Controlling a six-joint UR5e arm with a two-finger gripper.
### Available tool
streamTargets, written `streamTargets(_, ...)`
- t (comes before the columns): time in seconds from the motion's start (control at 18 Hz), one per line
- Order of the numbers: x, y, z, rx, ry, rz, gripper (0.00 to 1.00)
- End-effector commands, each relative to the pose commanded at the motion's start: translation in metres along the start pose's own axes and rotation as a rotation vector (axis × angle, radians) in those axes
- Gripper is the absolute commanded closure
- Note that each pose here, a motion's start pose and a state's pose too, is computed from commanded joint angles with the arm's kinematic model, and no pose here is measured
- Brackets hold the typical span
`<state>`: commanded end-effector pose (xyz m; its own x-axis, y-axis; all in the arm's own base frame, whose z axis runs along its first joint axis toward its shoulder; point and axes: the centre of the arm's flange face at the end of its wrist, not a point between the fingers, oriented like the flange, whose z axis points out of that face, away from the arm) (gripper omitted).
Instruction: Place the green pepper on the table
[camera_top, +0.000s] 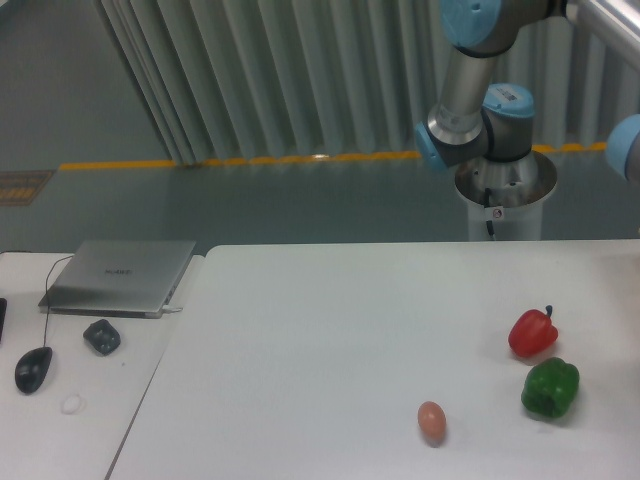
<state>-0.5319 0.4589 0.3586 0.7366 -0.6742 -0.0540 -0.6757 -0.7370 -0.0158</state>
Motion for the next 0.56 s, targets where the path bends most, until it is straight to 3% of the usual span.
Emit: streamTargets(0.56,0.0050,-0.0028,0.0031,0.019,0.007,-0.002,0.00)
